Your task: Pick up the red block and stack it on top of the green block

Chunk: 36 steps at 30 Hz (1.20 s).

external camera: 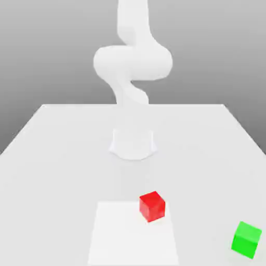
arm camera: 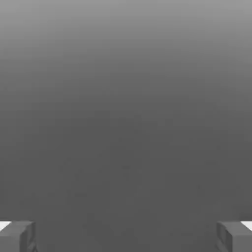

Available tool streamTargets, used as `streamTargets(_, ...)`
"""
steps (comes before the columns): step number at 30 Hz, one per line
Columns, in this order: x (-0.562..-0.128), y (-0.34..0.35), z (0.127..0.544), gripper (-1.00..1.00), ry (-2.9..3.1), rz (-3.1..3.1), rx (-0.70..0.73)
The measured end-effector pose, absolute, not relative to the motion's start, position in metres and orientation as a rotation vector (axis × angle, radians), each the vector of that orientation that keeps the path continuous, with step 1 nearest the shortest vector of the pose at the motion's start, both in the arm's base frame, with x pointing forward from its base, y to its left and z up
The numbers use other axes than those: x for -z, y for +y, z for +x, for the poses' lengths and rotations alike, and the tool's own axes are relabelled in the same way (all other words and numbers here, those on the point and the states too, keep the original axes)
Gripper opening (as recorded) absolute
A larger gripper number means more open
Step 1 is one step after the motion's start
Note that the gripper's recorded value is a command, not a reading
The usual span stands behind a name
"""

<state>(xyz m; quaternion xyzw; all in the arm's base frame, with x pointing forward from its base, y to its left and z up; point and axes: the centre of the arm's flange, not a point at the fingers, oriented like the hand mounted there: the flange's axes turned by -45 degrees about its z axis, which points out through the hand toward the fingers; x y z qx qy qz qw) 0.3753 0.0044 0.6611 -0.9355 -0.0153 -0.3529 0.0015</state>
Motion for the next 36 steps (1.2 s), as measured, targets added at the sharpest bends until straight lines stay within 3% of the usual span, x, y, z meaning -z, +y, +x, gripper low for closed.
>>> streamTargets(4,-0.562,0.016,0.413,0.0,-0.186,-3.01,0.885)
streamTargets(9,-0.437,0.031,0.426,0.0,-0.364,-3.066,0.602)
streamTargets(13,-0.336,0.042,0.409,0.0,-0.519,-3.082,0.356)
streamTargets(18,-0.215,0.051,0.357,0.0,-0.712,-3.061,0.04)
streamTargets(24,-0.153,0.051,0.349,0.0,-0.735,-3.055,0.001)
streamTargets(25,-0.147,0.051,0.348,-1.0,-0.735,-3.055,0.0)
streamTargets(31,-0.143,0.051,0.347,-1.0,-0.736,-3.055,-0.002)
streamTargets(36,-0.176,0.051,0.349,-1.0,-0.736,-3.055,-0.001)
